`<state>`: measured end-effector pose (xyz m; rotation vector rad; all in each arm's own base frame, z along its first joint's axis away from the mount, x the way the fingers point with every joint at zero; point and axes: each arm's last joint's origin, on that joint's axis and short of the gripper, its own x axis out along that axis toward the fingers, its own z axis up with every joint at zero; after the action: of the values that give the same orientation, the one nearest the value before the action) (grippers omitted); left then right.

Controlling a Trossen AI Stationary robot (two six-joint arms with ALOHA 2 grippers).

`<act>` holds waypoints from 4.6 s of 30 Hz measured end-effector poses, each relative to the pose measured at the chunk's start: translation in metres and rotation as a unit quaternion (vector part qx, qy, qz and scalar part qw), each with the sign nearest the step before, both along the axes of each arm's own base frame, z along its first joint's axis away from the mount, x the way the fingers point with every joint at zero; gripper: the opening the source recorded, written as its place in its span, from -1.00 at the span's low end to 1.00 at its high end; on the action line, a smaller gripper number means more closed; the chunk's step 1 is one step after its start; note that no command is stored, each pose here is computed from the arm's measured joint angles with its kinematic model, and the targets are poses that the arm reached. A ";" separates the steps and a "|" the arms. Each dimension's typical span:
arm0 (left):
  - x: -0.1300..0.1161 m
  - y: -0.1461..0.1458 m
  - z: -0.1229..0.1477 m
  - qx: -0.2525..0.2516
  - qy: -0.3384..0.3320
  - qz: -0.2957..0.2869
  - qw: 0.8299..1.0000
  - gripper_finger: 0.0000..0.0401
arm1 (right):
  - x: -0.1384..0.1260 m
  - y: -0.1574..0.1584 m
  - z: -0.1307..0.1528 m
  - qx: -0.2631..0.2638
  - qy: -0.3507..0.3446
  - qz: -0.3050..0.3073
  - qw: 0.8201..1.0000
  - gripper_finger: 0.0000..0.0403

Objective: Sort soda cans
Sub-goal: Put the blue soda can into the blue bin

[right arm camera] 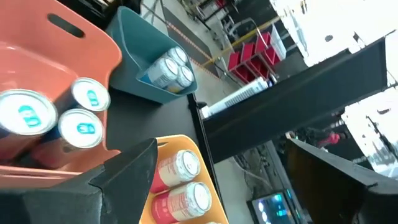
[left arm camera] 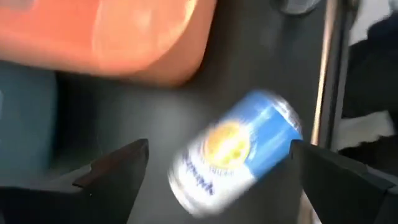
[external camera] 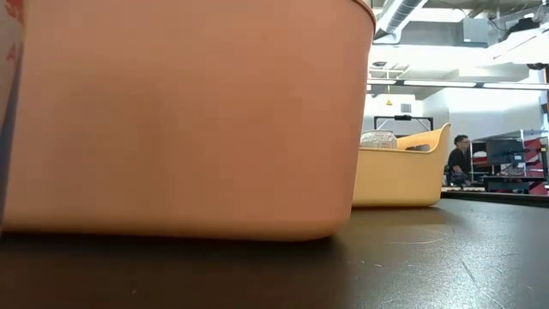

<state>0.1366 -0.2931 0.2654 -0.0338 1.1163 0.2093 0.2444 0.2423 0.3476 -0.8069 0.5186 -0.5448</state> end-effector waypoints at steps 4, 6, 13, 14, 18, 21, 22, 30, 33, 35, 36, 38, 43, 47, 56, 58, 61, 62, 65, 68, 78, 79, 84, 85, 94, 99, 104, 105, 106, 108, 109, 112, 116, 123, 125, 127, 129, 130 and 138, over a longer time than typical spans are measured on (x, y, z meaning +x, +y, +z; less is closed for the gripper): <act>0.011 0.010 -0.005 0.074 0.016 -0.088 0.993 0.92 | 0.005 -0.005 0.000 0.008 0.002 -0.012 1.000 0.82; 0.014 0.016 -0.017 0.082 0.058 -0.108 0.989 0.92 | 0.005 -0.005 0.000 0.009 0.002 -0.011 1.000 0.82; 0.027 0.037 -0.061 0.073 0.149 -0.119 0.979 0.92 | -0.001 0.001 -0.001 0.014 0.000 0.000 1.000 0.82; 0.029 0.038 -0.065 0.070 0.147 -0.125 0.979 0.92 | -0.002 0.002 -0.001 0.015 0.000 0.002 1.000 0.82; 0.038 0.042 -0.081 0.077 0.106 -0.156 0.979 0.92 | -0.004 0.005 0.000 0.015 -0.001 0.007 1.000 0.82; 0.044 0.049 -0.100 0.065 0.089 -0.173 0.979 0.92 | -0.004 0.005 0.000 0.015 -0.001 0.007 1.000 0.82; 0.044 0.052 -0.107 0.059 0.087 -0.172 0.979 0.92 | -0.004 0.005 0.000 0.015 -0.001 0.007 1.000 0.82; 0.055 0.065 -0.121 0.035 0.080 -0.147 0.985 0.91 | -0.004 0.005 0.000 0.015 -0.001 0.007 1.000 0.82; 0.057 0.065 -0.121 0.029 0.072 -0.149 0.986 0.91 | -0.004 0.005 0.000 0.015 -0.002 0.007 1.000 0.82; 0.059 0.066 -0.121 0.028 0.070 -0.144 0.987 0.88 | -0.004 0.005 0.000 0.015 -0.001 0.007 1.000 0.82; 0.059 0.066 -0.121 0.026 0.069 -0.139 0.988 0.86 | -0.004 0.004 0.000 0.015 -0.001 0.006 1.000 0.82; 0.061 0.067 -0.121 0.021 0.066 -0.126 0.990 0.76 | -0.004 0.004 0.000 0.015 -0.002 0.006 1.000 0.82; 0.062 0.067 -0.121 0.018 0.055 -0.106 0.993 0.54 | -0.004 0.004 0.000 0.014 -0.002 0.006 1.000 0.82; 0.063 0.067 -0.122 0.014 0.051 -0.089 0.995 0.54 | -0.003 0.004 0.000 0.014 -0.002 0.005 1.000 0.82; 0.063 0.066 -0.102 -0.005 0.093 -0.066 0.993 0.54 | -0.003 0.004 0.000 0.014 -0.002 0.004 1.000 0.82; 0.063 0.066 -0.087 -0.006 0.097 -0.063 0.993 0.54 | -0.003 0.003 0.000 0.014 -0.002 0.004 1.000 0.82; 0.063 0.067 -0.068 -0.018 0.102 -0.052 0.993 0.54 | -0.003 0.003 0.000 0.014 -0.002 0.004 1.000 0.82; 0.062 0.067 -0.063 -0.021 0.110 -0.048 0.993 0.54 | -0.003 0.003 0.000 0.014 -0.002 0.004 1.000 0.82; 0.061 0.070 -0.047 -0.031 0.144 -0.039 0.988 0.54 | -0.003 0.003 0.000 0.014 -0.002 0.004 1.000 0.82; 0.062 0.071 -0.030 -0.044 0.184 -0.029 0.982 0.54 | -0.003 0.003 0.000 0.014 -0.002 0.004 1.000 0.82; 0.064 0.100 0.032 -0.040 0.274 0.039 0.960 0.54 | -0.003 0.003 0.000 0.013 -0.002 0.004 1.000 0.82; 0.066 0.103 0.037 -0.054 0.261 0.038 0.963 0.54 | -0.003 0.003 0.000 0.013 -0.001 0.004 1.000 0.82; 0.074 0.127 0.052 -0.097 0.256 0.084 0.958 0.54 | -0.003 0.003 0.000 0.013 -0.001 0.004 1.000 0.82; 0.075 0.131 0.055 -0.104 0.248 0.089 0.959 0.54 | -0.003 0.003 0.000 0.013 -0.002 0.004 1.000 0.82; 0.073 0.182 0.084 -0.167 0.181 0.195 0.950 0.54 | -0.003 0.003 0.000 0.013 -0.001 0.004 1.000 0.82; 0.068 0.204 0.096 -0.191 0.147 0.252 0.937 0.54 | -0.003 0.003 0.000 0.013 -0.001 0.004 1.000 0.82; 0.064 0.217 0.103 -0.199 0.115 0.305 0.924 0.54 | -0.001 0.002 0.000 0.007 -0.006 0.001 1.000 0.82; 0.063 0.219 0.104 -0.201 0.111 0.312 0.922 0.54 | 0.001 0.000 0.000 0.003 -0.012 -0.002 1.000 0.82; 0.063 0.220 0.104 -0.205 0.108 0.316 0.920 0.54 | 0.003 -0.002 0.001 -0.004 -0.018 -0.006 1.000 0.82; 0.063 0.221 0.107 -0.218 0.096 0.317 0.918 0.54 | 0.009 -0.008 0.002 -0.020 -0.029 -0.017 0.999 0.82; 0.064 0.222 0.108 -0.229 0.088 0.315 0.917 0.54 | 0.013 -0.012 0.002 -0.030 -0.032 -0.024 0.999 0.82; 0.066 0.221 0.113 -0.262 0.056 0.309 0.913 0.54 | 0.029 -0.023 0.004 -0.058 -0.028 -0.046 0.997 0.82; 0.067 0.221 0.119 -0.286 0.028 0.296 0.911 0.54 | 0.056 -0.035 0.007 -0.092 0.011 -0.062 0.994 0.82; 0.067 0.221 0.120 -0.278 0.023 0.270 0.921 0.54 | 0.117 -0.043 0.019 0.033 0.117 0.199 0.972 0.82; 0.067 0.221 0.120 -0.276 0.023 0.264 0.924 0.54 | 0.125 -0.048 0.027 0.015 0.090 0.206 0.974 0.82; 0.066 0.219 0.120 -0.274 0.025 0.256 0.927 0.54 | 0.123 -0.055 0.040 0.015 0.070 0.214 0.974 0.81; 0.065 0.217 0.120 -0.274 0.028 0.239 0.931 0.54 | 0.122 -0.065 0.054 0.044 0.042 0.251 0.966 0.80; 0.064 0.215 0.121 -0.278 0.032 0.227 0.933 0.54 | 0.123 -0.071 0.058 0.059 0.036 0.269 0.961 0.80; 0.063 0.201 0.123 -0.282 0.018 0.152 0.947 0.54 | 0.152 -0.110 0.036 0.135 0.009 0.328 0.935 0.80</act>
<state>0.1994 -0.0918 0.3887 -0.7188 1.1747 0.1585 0.3963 0.1326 0.3835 -0.6692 0.3025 0.1512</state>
